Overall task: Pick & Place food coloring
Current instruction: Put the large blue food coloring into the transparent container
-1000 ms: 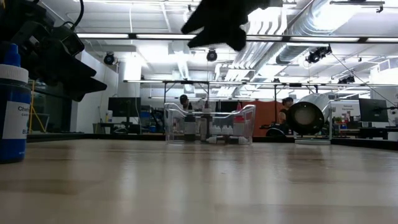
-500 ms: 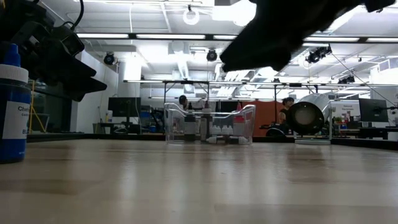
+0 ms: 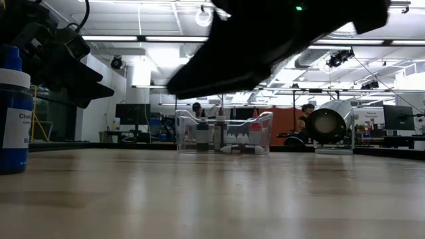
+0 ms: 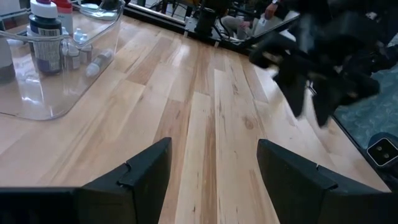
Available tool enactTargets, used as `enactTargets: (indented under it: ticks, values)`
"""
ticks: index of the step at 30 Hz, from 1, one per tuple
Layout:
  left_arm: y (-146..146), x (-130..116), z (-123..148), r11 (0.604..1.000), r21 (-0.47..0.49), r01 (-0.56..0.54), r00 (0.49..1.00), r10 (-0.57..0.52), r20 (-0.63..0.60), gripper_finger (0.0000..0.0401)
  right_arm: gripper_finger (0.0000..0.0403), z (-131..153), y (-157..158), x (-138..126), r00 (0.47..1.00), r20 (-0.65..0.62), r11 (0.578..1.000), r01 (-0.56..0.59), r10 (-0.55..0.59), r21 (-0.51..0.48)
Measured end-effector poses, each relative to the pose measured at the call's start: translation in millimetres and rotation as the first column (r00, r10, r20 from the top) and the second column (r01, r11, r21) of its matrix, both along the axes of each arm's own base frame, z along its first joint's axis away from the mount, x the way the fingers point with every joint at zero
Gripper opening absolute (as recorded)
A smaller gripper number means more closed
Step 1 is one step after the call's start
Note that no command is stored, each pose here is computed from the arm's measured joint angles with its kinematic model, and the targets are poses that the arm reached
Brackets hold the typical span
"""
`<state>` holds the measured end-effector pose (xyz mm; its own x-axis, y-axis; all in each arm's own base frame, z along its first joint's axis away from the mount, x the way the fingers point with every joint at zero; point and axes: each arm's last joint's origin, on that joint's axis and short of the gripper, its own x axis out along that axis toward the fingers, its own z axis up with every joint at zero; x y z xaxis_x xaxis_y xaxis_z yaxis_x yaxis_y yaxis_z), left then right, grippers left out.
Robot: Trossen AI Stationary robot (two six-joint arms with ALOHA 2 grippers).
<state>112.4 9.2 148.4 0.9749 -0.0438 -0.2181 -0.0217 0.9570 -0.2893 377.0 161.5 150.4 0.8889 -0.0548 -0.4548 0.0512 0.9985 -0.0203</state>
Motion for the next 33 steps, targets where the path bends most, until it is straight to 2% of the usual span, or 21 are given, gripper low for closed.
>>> enactTargets:
  ticks: [6,13,19,25,33]
  values:
    - [0,0,0,1.0,0.0,0.0,1.0,0.0,0.0,0.0234,0.0168,-14,13,35,0.997,0.01,0.996,-0.075,0.075,-0.046]
    - [0,0,0,1.0,0.0,0.0,1.0,0.0,0.0,0.0234,0.017,-11,3,82,0.996,0.091,1.0,0.018,-0.017,-0.01]
    - [0,0,0,1.0,0.0,0.0,1.0,0.0,-0.001,0.0234,0.0203,-17,-5,110,0.989,0.126,0.996,0.07,-0.077,0.057]
    - [0,0,0,1.0,0.0,0.0,1.0,0.0,0.0,0.0234,0.0241,-13,-1,123,0.986,0.158,0.997,0.045,-0.054,0.062]
    - [0,0,0,1.0,0.0,0.0,1.0,0.0,0.0,0.0234,0.0246,-7,1,126,0.987,0.158,0.998,0.008,-0.018,0.061]
